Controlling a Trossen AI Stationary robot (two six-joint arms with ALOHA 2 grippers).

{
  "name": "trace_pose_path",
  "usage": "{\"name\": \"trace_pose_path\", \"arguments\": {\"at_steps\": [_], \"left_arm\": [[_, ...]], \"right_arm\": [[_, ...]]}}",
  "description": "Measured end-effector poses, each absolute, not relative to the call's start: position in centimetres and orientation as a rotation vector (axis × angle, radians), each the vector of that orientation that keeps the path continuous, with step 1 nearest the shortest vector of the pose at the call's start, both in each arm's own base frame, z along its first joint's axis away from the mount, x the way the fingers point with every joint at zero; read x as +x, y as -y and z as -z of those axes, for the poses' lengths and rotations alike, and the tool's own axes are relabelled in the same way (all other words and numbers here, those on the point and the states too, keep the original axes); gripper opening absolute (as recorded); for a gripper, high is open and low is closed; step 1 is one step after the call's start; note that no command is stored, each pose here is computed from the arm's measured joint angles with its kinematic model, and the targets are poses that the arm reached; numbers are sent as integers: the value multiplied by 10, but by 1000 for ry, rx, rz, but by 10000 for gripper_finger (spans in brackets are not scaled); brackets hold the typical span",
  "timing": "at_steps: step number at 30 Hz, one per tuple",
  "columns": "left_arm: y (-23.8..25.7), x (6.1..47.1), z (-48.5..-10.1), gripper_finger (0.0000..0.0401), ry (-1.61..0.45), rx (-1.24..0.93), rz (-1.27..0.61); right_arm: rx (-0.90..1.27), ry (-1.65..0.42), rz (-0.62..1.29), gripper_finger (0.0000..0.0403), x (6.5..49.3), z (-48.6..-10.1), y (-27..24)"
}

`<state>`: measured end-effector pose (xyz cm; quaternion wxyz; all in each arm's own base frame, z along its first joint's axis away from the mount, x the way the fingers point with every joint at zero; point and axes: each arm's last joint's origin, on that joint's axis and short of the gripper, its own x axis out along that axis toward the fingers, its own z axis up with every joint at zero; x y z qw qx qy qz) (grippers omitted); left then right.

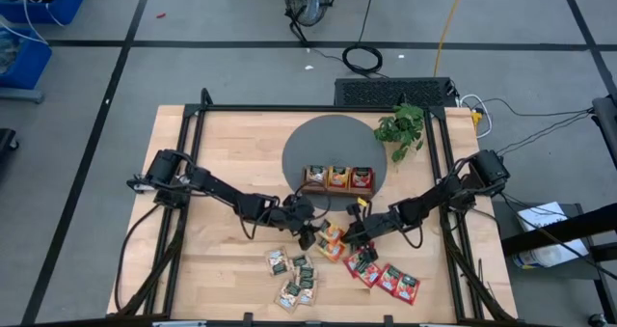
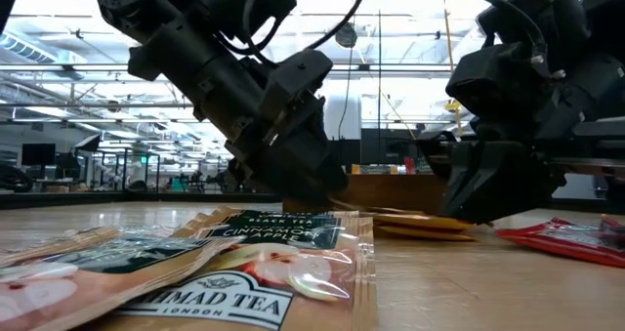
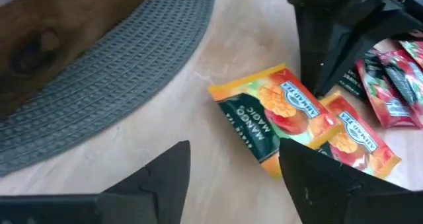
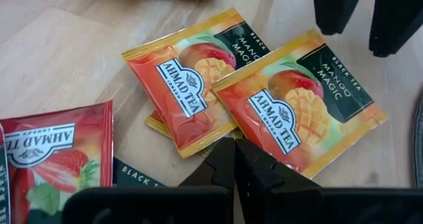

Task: Pick & Place Tea
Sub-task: Put the yellow tea bag into the middle section of the wooden organiser

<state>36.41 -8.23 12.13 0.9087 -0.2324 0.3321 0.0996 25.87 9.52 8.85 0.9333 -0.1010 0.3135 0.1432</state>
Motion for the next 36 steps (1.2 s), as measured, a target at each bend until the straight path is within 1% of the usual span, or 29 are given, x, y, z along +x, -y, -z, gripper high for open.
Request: {"name": "trace_pose_path", "arguments": {"at_steps": [11,19,24,28,36], "left_arm": [[80,365,-122,212,-688,-514,-187],[80,366,-122,219,-680,-516,-187],[81,377,-105,211,-678,-549,-120],[77,384,-100,210,-677,-561,-130],[76,385,-100,213,-660,-560,-126]], "right_arm": [[-194,-613,-274,2,256,-87,-88],[-188,-581,-273,2,257,-89,-89],[-188,-581,-273,2,257,-89,-89],[-195,-581,-274,2,257,-89,-89],[-189,-606,-266,2,257,-87,-86]]}}
